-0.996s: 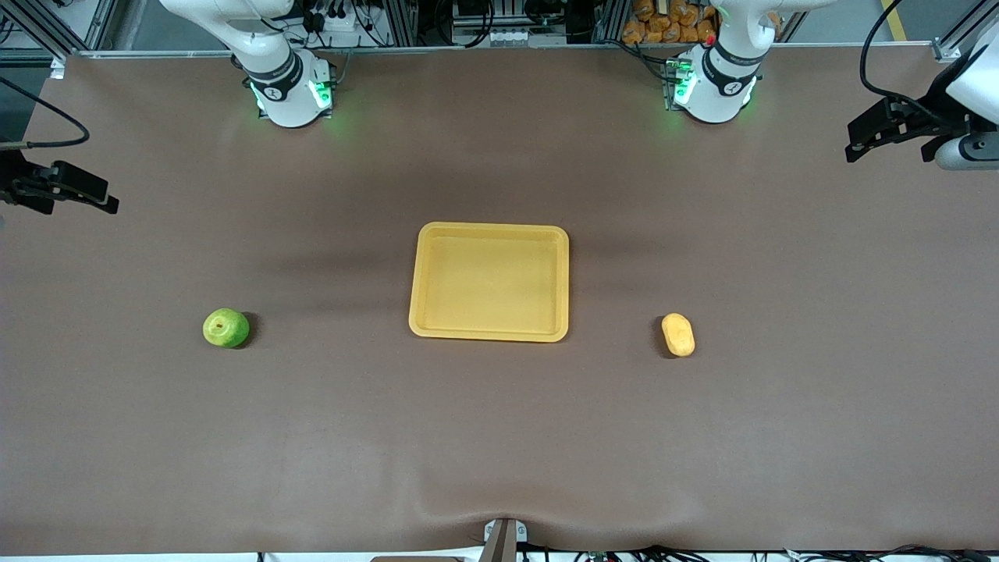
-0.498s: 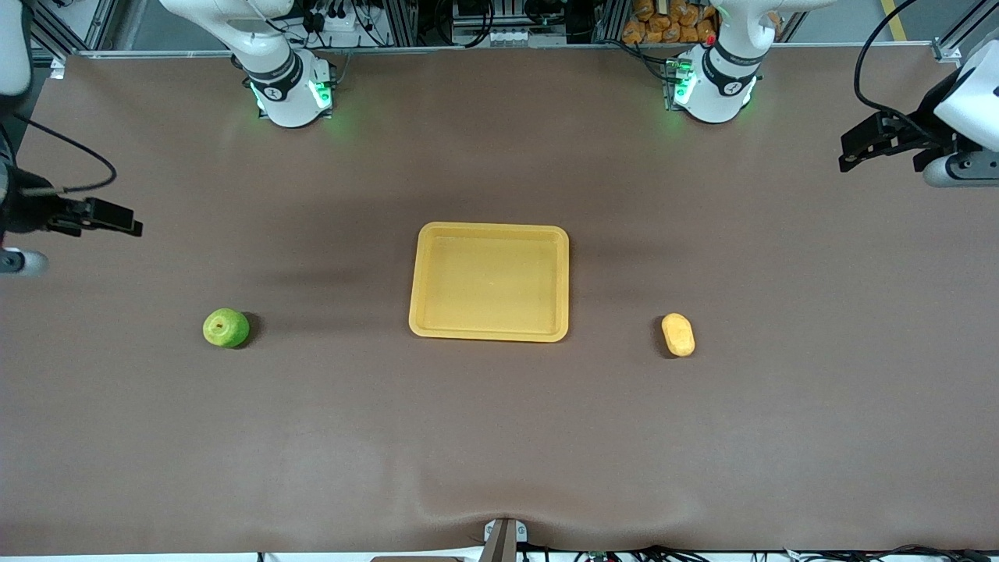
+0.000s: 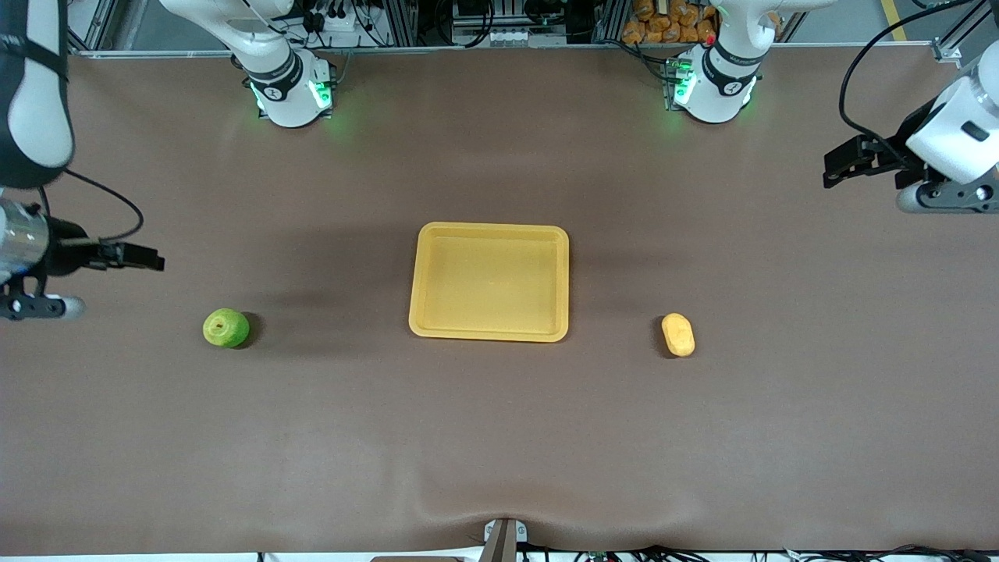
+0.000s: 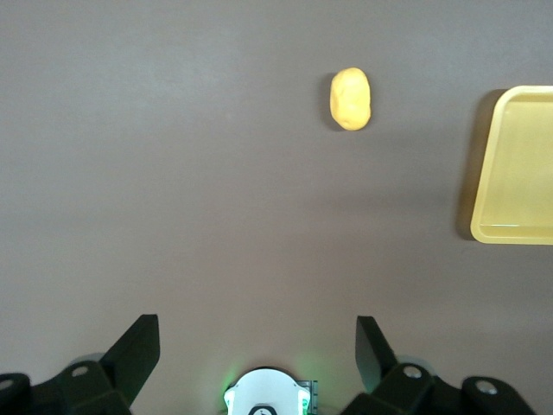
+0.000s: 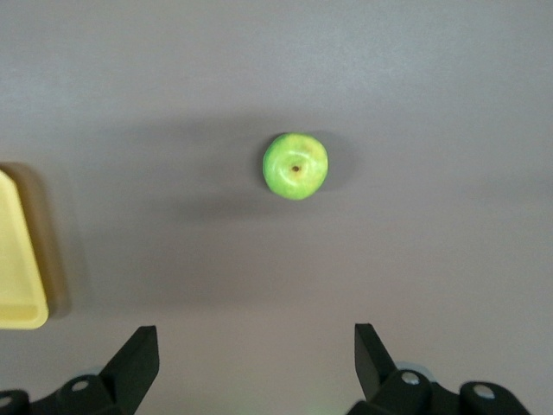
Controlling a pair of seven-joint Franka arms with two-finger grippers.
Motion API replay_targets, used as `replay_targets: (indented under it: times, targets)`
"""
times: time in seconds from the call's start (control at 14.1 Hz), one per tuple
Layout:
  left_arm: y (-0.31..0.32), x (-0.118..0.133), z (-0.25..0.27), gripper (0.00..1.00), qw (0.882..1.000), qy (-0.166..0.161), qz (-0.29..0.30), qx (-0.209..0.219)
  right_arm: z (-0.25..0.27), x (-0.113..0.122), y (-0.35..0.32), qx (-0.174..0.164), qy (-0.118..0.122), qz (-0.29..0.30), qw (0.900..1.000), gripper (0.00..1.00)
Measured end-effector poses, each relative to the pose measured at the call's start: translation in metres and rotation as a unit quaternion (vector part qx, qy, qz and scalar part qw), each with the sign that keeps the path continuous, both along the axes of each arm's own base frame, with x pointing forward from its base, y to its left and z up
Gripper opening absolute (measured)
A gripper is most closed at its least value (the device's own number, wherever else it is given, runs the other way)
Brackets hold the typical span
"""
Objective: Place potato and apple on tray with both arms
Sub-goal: 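Reach the right gripper to the green apple while the left gripper approaches the potato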
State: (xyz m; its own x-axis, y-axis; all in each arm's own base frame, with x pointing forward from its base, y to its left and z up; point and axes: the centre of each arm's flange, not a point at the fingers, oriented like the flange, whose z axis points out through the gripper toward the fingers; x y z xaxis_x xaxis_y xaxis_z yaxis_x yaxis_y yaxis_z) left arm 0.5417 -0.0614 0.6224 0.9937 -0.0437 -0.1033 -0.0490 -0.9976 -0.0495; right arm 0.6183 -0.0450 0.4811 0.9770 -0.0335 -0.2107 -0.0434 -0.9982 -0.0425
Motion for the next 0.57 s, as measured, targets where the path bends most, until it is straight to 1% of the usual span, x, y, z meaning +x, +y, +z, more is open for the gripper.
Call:
replay_targets:
  times: [0.07, 0.28, 0.43, 0.57]
  targets:
    - [-0.001, 0.004, -0.007, 1.0, 1.0, 0.004, -0.001, -0.001, -0.02, 0.009, -0.001, -0.001, 0.0, -0.001, 1.0, 1.0]
    - [-0.003, 0.015, -0.025, 1.0, 1.0, 0.016, -0.002, -0.003, -0.074, 0.037, -0.011, -0.008, -0.023, -0.009, 1.0, 1.0]
    - [-0.006, 0.02, -0.037, 1.0, 1.0, 0.025, -0.005, -0.003, -0.11, 0.045, -0.014, -0.009, -0.015, -0.011, 1.0, 1.0]
    - [-0.009, 0.025, -0.051, 1.0, 0.999, 0.032, -0.007, -0.003, -0.143, 0.051, -0.022, -0.011, -0.012, -0.018, 1.0, 1.0]
